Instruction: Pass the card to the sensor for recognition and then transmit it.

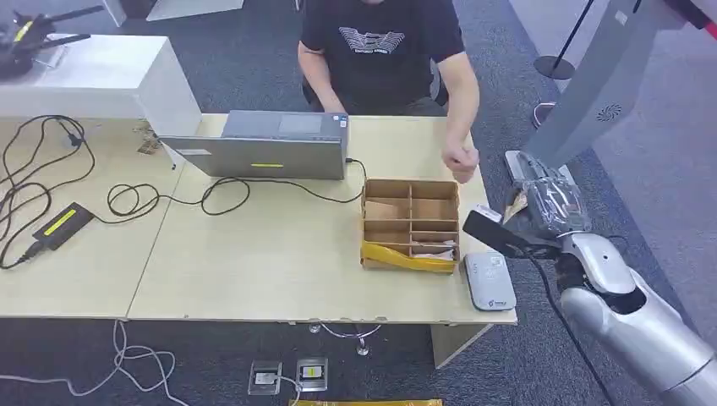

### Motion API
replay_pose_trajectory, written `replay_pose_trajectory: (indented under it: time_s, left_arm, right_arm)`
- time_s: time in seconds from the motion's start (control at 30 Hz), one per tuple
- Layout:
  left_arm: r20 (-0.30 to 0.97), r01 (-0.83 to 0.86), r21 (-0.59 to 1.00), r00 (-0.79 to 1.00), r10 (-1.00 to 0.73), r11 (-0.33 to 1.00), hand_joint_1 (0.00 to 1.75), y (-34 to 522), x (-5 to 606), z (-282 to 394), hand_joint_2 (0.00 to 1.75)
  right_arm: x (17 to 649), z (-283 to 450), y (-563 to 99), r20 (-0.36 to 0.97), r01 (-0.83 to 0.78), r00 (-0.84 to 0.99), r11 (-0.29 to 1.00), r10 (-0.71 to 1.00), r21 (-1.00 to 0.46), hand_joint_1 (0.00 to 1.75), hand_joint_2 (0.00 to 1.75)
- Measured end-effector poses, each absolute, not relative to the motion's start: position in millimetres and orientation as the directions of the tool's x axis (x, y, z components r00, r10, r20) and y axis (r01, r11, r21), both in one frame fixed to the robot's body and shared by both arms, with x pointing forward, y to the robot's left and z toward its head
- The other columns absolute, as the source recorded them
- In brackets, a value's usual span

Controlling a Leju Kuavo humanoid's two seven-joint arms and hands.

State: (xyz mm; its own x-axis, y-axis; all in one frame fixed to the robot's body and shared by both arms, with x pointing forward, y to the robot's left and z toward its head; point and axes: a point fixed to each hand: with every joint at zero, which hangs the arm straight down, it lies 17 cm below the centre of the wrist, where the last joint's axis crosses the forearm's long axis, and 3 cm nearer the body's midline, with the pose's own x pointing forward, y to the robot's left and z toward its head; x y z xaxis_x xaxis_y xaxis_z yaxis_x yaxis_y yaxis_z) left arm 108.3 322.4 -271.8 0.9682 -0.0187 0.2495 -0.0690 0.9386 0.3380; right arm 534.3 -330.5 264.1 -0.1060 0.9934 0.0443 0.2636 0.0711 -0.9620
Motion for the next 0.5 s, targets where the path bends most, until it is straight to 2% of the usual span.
replay_pose_trajectory:
  time_s: [0.5]
  left_arm:
    - [0.250,-0.068,0.337,0.968,-0.020,0.939,0.00,321,108,-272,0.00]
  right_arm:
    - [533,252,-342,0.039,0.242,-0.081,0.058,0.996,-0.969,1.75,1.75]
